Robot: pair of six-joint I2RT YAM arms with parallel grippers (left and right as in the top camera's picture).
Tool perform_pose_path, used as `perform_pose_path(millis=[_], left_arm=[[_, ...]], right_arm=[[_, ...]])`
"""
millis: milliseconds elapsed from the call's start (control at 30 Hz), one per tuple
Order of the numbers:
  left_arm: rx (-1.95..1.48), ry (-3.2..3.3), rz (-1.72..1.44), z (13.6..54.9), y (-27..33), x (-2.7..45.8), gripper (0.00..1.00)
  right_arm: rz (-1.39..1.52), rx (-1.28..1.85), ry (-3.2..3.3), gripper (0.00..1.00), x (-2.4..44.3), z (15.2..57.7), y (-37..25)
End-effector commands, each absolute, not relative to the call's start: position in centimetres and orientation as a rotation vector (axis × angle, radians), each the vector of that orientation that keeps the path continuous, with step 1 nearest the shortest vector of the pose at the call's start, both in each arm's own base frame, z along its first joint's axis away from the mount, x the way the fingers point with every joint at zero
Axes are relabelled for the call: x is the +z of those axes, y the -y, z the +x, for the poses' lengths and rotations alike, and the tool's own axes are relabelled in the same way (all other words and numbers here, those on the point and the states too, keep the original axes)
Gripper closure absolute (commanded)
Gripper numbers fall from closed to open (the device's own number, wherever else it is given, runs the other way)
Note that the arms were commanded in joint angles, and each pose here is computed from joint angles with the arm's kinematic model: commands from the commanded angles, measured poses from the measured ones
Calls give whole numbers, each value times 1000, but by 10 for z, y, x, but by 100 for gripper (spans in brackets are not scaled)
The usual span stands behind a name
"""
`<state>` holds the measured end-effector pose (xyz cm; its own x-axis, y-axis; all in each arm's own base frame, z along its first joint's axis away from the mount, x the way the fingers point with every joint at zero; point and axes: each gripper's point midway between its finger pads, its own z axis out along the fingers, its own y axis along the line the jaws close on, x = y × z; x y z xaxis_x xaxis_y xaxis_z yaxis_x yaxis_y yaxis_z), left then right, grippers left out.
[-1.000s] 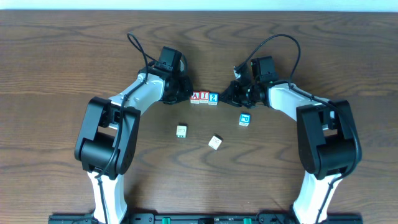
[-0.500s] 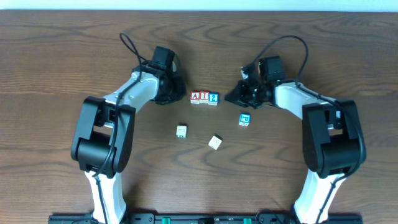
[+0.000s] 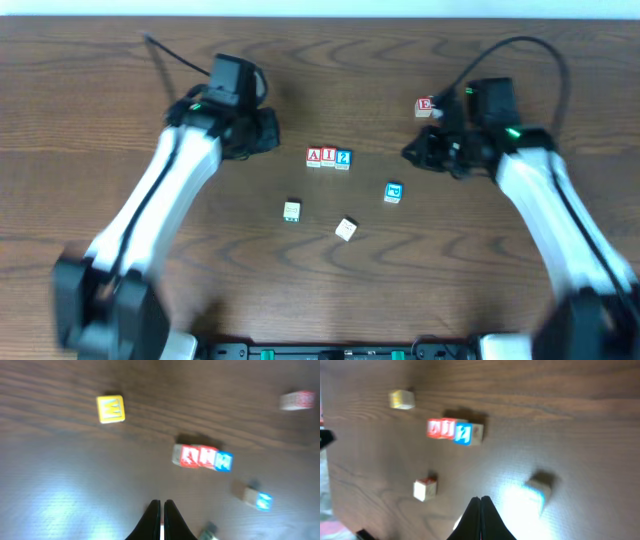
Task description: Spell out Ai2
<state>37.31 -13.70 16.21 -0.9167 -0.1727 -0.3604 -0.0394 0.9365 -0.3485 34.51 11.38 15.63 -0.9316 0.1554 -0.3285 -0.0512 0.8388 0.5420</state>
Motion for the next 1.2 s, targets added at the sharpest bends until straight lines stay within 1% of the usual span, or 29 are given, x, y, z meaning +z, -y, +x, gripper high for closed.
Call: perform_pose_path(millis=[0,133,167,200,300,367,400,433,467,500,533,567,800,1167], left_arm=[[-379,-2590,-117,348,120,218,94],[-288,-2509,-48,284,111,264,94],[-266,-2474,-37,259,109,276,94],[-256,-2452,-30,245,107,282,94],[-234,-2390,-19,200,93,290,94],[-262,-2370,5,178,86,285,94],[-283,-2360,21,172,85,283,94],[-303,-2347,35,166,84,281,93],[-322,-2330,39,163,83,280,79],[-333,-2318,37,162,81,280,58],[-344,-2305,33,161,80,281,30],[-346,-2296,29,161,79,283,5],[-415,-2365,86,148,89,274,5],[-406,-2376,89,146,87,272,5]], right_arm=[[-35,665,-2545,99,207,319,-98],[-79,611,-2503,99,247,247,-88],[-88,600,-2488,99,257,218,-85],[-94,598,-2475,99,262,204,-84],[-112,591,-2404,99,275,152,-80],[-128,584,-2331,99,283,127,-78],[-137,580,-2292,93,287,119,-77],[-147,575,-2247,78,292,111,-77],[-155,571,-2205,44,296,105,-76],[-153,572,-2173,18,300,99,-76],[-147,576,-2147,1,302,94,-75],[-150,575,-2123,1,304,89,-75],[-142,578,-2161,1,290,70,-74],[-131,583,-2210,1,281,63,-73]])
